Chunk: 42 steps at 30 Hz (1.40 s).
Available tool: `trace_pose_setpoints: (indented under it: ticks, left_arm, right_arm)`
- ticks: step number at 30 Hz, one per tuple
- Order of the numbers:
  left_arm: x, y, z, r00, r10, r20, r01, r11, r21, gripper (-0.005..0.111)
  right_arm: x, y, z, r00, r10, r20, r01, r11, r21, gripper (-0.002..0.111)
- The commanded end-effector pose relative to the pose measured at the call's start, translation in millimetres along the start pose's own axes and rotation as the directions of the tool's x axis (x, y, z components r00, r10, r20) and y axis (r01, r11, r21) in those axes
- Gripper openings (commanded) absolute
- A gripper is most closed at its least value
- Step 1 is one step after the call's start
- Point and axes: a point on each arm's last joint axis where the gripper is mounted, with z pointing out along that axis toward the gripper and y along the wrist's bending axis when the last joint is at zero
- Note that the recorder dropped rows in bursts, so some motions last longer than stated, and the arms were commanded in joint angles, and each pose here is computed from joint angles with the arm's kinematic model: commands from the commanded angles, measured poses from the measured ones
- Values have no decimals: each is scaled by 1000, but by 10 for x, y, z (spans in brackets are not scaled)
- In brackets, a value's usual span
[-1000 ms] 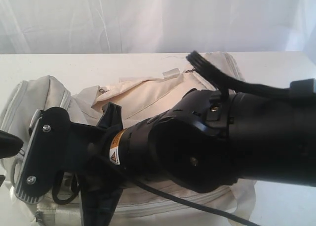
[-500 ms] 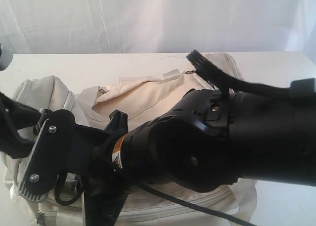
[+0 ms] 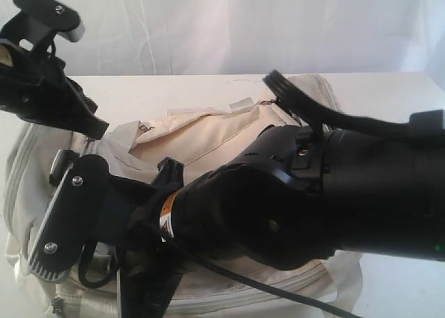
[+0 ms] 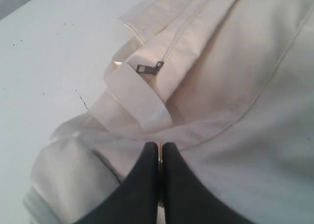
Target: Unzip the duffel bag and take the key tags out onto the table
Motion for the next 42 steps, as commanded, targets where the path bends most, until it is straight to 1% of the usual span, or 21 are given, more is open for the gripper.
trace_pose_setpoints:
  ticks: [1,6,8,10,13,15,17,19,20,23,24,25,26,27,31,33,35,36,38,41,42]
  left_arm:
    - [-218,96,266,999,27,26,-26,999,-31,0]
    - [-336,150,606,997,71,-10,-71,996,-46,0]
    - [-349,215,718,998,57,-31,-59,997,-54,0]
    - [-349,315,815,999,10,-49,-14,997,-69,0]
    - [-319,455,878,992,-115,-48,110,989,-100,0]
    - [-299,503,884,990,-134,-51,128,986,-110,0]
    - [-283,518,882,991,-121,-64,114,987,-111,3]
    - [-260,514,880,991,-99,-93,88,990,-108,17]
    - [-249,512,879,989,-100,-105,89,990,-107,27]
    - [-215,495,851,983,-107,-150,93,991,-99,66]
    - [-214,494,818,981,-108,-158,93,991,-99,75]
    - [-219,493,768,980,-111,-163,96,990,-101,84]
    - [-231,494,701,980,-120,-161,104,989,-104,88]
    - [-252,496,619,981,-121,-152,105,989,-107,89]
    - [-304,484,233,982,-130,-134,115,987,-116,84]
    - [-303,475,19,981,-135,-139,118,986,-120,78]
    - [-288,451,-222,979,-155,-133,139,983,-121,67]
    - [-277,431,-347,979,-167,-118,154,981,-116,62]
    - [-201,370,-591,978,-188,-92,179,979,-100,46]
    - [3,263,-917,977,-203,-68,198,977,-82,21]
    - [83,225,-999,976,-208,-61,204,976,-76,14]
  right_arm:
    - [40,41,4,999,11,-40,-13,999,-31,0]
    - [58,54,2,998,13,-60,-15,999,-45,0]
    - [63,57,2,998,12,-65,-15,999,-48,0]
    - [63,57,2,998,12,-65,-15,999,-48,0]
    - [63,57,2,998,12,-65,-15,999,-48,0]
    - [63,57,2,998,12,-65,-15,999,-48,0]
    - [63,57,2,998,12,-65,-15,999,-48,0]
    - [63,57,2,998,12,-65,-15,999,-48,0]
    - [63,57,2,998,12,-65,-15,999,-48,0]
    - [64,59,2,998,22,-66,-25,998,-49,0]
    - [64,59,2,997,32,-67,-35,998,-48,0]
    - [64,59,2,997,33,-67,-36,998,-48,0]
    - [64,59,2,997,33,-67,-36,998,-48,0]
    - [64,59,2,997,33,-67,-36,998,-48,0]
    - [61,59,-4,997,40,-65,-43,998,-48,0]
    - [48,51,-9,995,80,-53,-82,996,-37,0]
    - [27,40,-23,994,104,-37,-105,994,-28,3]
    - [18,37,-32,994,106,-33,-107,994,-27,7]
    - [-15,25,-64,992,122,-20,-123,992,-22,18]
    - [-50,15,-140,992,126,2,-126,992,-15,43]
    - [-58,16,-178,992,125,6,-125,992,-15,50]
